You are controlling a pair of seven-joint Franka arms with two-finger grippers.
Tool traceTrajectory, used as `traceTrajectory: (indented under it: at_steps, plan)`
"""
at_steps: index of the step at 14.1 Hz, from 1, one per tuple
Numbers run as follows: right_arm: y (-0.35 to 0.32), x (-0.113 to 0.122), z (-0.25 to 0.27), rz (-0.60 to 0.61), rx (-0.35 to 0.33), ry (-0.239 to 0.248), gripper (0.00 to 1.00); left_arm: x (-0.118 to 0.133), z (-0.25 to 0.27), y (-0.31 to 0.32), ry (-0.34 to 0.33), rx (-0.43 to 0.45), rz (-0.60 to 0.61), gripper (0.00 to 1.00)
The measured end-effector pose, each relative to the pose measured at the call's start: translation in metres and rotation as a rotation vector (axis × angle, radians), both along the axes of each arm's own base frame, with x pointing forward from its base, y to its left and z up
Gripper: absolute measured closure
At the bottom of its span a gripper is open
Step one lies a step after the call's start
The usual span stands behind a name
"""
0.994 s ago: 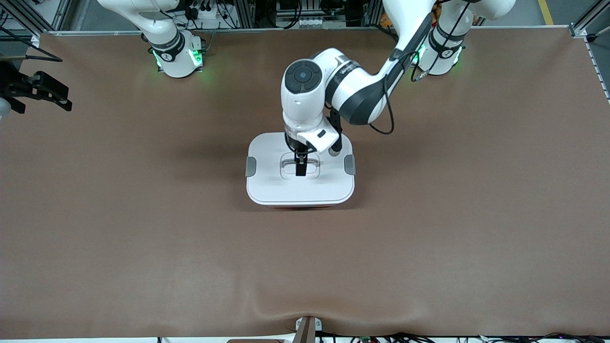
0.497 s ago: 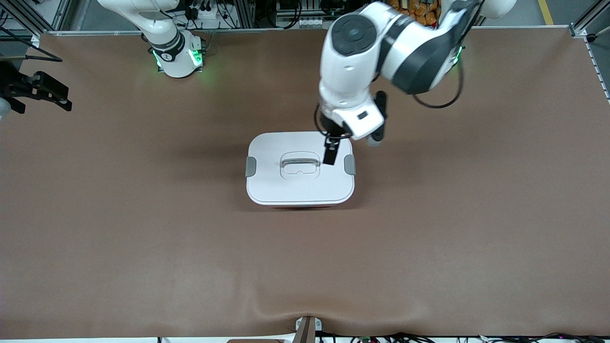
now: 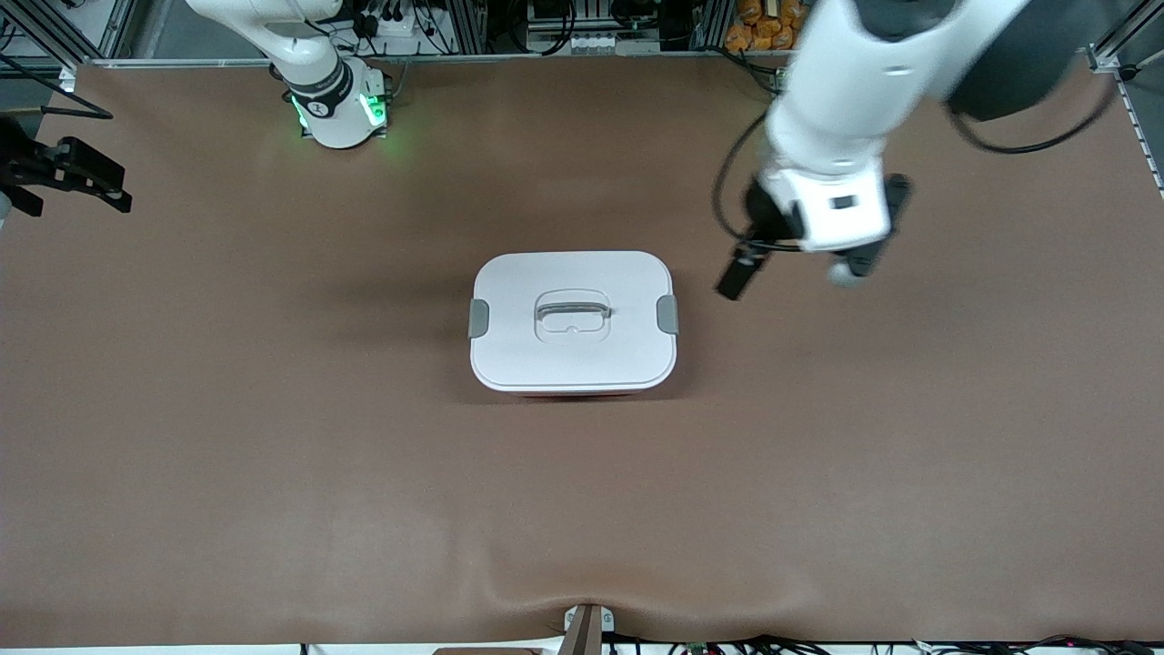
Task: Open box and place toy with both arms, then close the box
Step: 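Open the left gripper and raise it off the lid handle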
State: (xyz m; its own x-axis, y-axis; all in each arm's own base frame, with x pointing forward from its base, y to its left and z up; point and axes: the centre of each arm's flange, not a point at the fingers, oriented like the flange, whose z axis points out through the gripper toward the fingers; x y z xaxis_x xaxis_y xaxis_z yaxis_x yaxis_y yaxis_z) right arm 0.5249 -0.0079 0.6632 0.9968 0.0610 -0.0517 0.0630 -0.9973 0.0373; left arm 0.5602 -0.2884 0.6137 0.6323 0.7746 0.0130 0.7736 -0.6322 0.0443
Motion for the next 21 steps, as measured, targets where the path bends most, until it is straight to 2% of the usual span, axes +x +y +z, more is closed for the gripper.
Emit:
traceTrajectory:
  at_steps: [3,10,14,17,21]
  plan:
    - [-0.002,0.000,0.000,-0.003,0.000,0.000,0.00,0.012,0.015,0.056,0.001,0.013,-0.184,0.00]
    - [-0.002,0.000,0.000,-0.003,0.000,0.000,0.00,0.039,0.022,0.162,-0.008,0.034,-0.506,0.00]
    - [-0.002,0.000,0.000,-0.004,0.001,0.000,0.00,0.041,0.023,0.208,0.023,0.038,-0.680,0.00]
    - [-0.002,0.000,0.000,-0.004,0.001,0.000,0.00,0.027,0.039,0.246,0.025,0.036,-0.767,0.00]
    - [-0.002,0.000,0.000,-0.004,0.001,0.001,0.00,-0.011,0.048,0.245,0.044,0.033,-0.796,0.00]
